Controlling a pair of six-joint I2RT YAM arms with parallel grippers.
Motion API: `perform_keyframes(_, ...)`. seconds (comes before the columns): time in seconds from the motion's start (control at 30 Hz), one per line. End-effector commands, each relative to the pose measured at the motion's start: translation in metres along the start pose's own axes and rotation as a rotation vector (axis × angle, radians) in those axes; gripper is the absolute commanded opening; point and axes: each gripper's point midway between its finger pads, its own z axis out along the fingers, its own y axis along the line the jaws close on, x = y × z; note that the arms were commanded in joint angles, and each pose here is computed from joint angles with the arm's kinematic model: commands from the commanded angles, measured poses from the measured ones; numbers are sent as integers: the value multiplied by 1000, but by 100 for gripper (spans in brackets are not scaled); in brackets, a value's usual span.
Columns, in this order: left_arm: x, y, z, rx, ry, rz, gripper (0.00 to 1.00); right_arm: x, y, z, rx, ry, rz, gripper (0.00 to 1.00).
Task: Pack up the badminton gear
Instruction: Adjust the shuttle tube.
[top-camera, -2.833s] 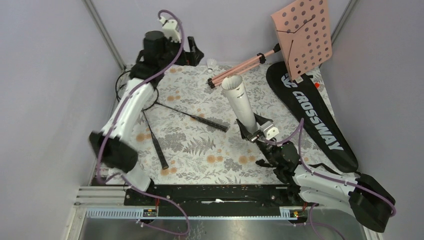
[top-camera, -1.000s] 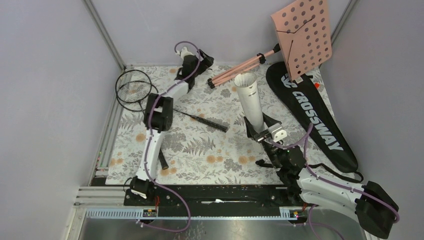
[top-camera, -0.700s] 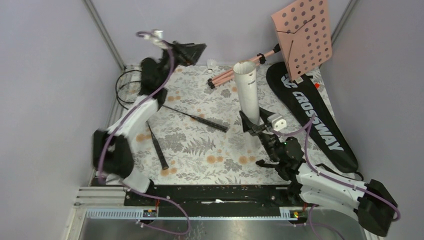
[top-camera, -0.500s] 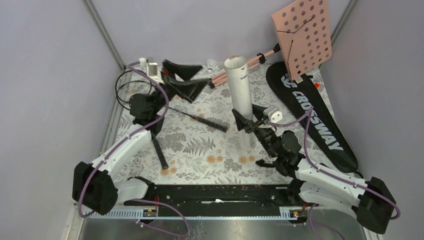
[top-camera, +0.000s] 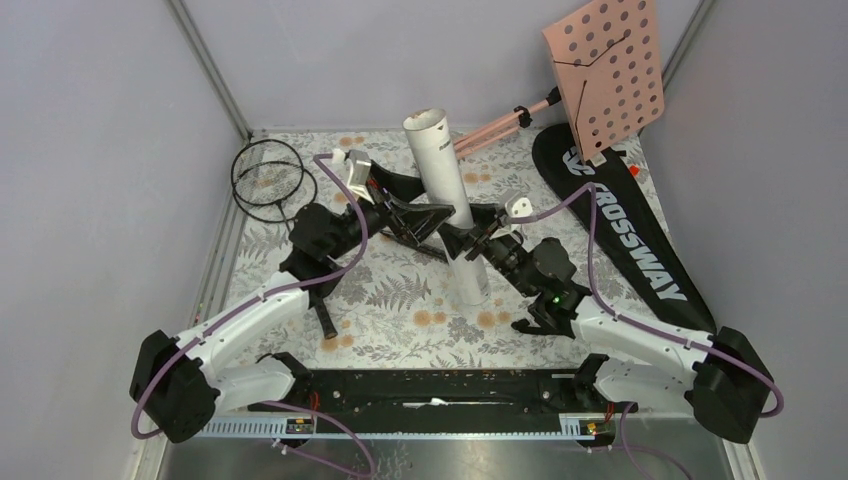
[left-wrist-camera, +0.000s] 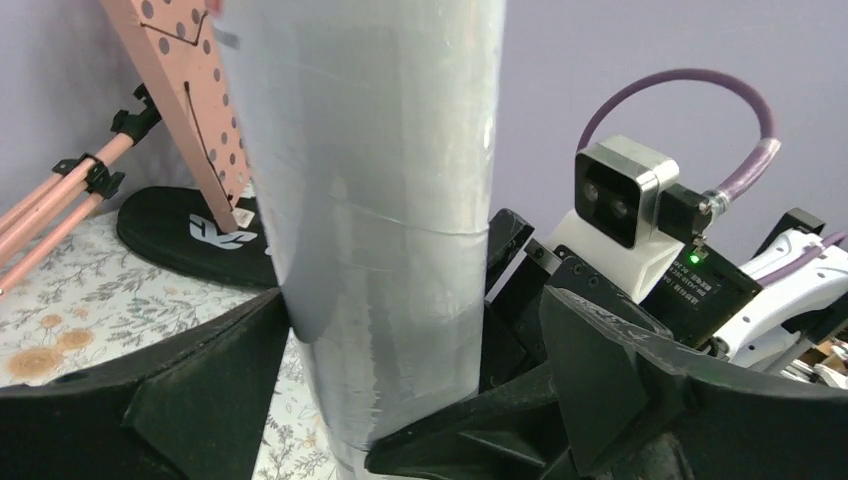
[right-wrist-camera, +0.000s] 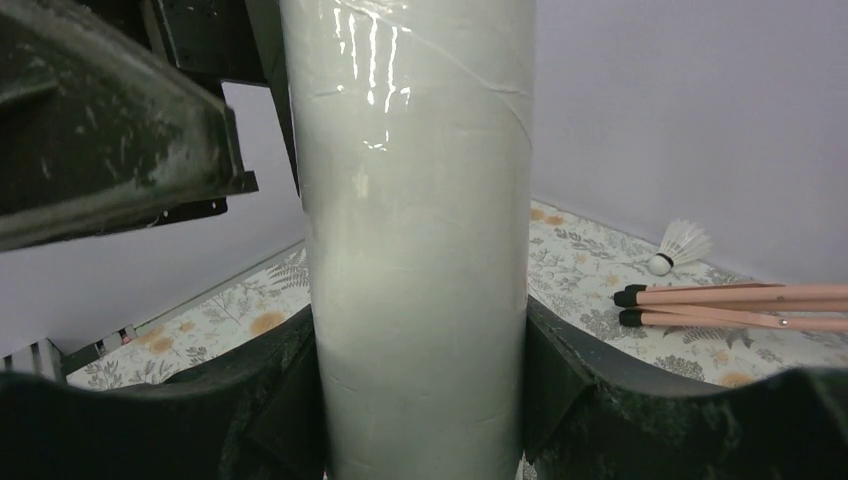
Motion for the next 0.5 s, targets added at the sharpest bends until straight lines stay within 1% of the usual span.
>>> perform_keyframes(0.0, -8, -7, -5, -15, -56, 3, 97, -37, 11, 17, -35, -103, 51, 21)
perform_keyframes(0.07, -7, 0, -5, -73, -61, 2, 94, -37, 17, 20, -65, -107, 54, 21)
perform_keyframes(0.27, -12, 18, -7, -195, -97, 18, 79, -30, 35, 28, -151, -84, 40, 24)
perform_keyframes(0.33, -13, 20, -5, -207, -92, 22, 74, -30, 40, 30, -171, -86, 33, 24)
perform_keyframes(0.47, -11, 22, -7, -214, -86, 30, 55, -31, 37, 34, -150, -92, 30, 26)
